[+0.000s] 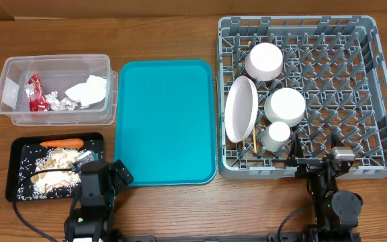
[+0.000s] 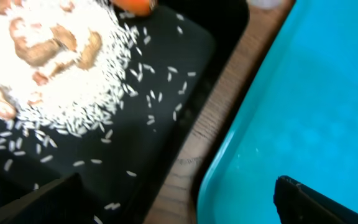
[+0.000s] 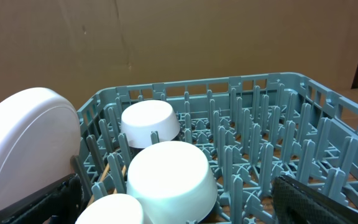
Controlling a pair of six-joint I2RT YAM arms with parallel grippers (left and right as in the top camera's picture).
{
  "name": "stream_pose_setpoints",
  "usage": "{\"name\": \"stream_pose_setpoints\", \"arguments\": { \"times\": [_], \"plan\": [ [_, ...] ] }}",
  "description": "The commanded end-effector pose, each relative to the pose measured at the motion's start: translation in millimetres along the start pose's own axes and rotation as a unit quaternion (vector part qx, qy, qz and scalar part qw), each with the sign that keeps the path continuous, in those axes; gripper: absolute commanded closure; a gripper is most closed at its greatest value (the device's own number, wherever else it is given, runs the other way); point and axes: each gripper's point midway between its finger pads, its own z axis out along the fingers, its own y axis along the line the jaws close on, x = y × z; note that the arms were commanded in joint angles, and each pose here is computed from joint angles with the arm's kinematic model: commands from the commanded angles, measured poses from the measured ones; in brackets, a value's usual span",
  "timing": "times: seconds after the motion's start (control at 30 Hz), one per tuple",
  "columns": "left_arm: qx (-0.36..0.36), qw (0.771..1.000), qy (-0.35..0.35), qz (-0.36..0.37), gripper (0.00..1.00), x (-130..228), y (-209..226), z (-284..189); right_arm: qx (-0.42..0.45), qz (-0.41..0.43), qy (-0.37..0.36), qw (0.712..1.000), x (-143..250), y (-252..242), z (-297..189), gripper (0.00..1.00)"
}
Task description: Sort waste into correct bins and load items into the dishwasher
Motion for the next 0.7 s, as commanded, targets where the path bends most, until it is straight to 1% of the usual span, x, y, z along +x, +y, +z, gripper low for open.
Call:
{"name": "stream_pose_setpoints", "arguments": {
  "times": [0.0, 0.1, 0.2, 0.3, 0.4, 0.53, 0.6, 0.67],
  "plan": [
    [-0.012, 1.0, -0.027, 0.005, 0.0, -8.4, 5.2, -3.0, -0.003, -0.002, -0.002, 1.0, 1.9, 1.3, 0.2, 0.0],
    [0.004, 0.998, -0.069, -0.007, 0.0, -26.9, -1.8, -7.5, -0.004, -0.002, -0.002, 1.0, 1.9, 1.3, 0.2, 0.0],
    [0.047, 0.99, -0.13, -0.026, 0.0, -56.2, -18.9, -17.3, -0.004, -0.002, -0.002, 1.0, 1.9, 1.3, 0.2, 0.0],
    [0.108, 0.976, -0.183, -0.039, 0.0, -82.5, -41.1, -32.7, -0.003, -0.002, -0.002, 1.0, 1.9, 1.3, 0.2, 0.0],
    [0.164, 0.961, -0.218, -0.042, 0.0, -99.6, -60.6, -48.2, -0.004, -0.002, -0.002, 1.0, 1.9, 1.3, 0.2, 0.0],
    [0.197, 0.953, -0.228, -0.033, 0.0, -104.1, -72.3, -56.4, -0.003, -0.002, -0.002, 1.0, 1.9, 1.3, 0.2, 0.0],
    [0.209, 0.952, -0.224, -0.009, 0.0, -97.8, -76.4, -55.6, -0.003, -0.002, -0.002, 1.0, 1.9, 1.3, 0.2, 0.0],
    [0.214, 0.952, -0.22, -0.004, 0.0, -90.5, -76.2, -52.4, -0.003, -0.002, -0.002, 1.0, 1.9, 1.3, 0.2, 0.0]
  ]
}}
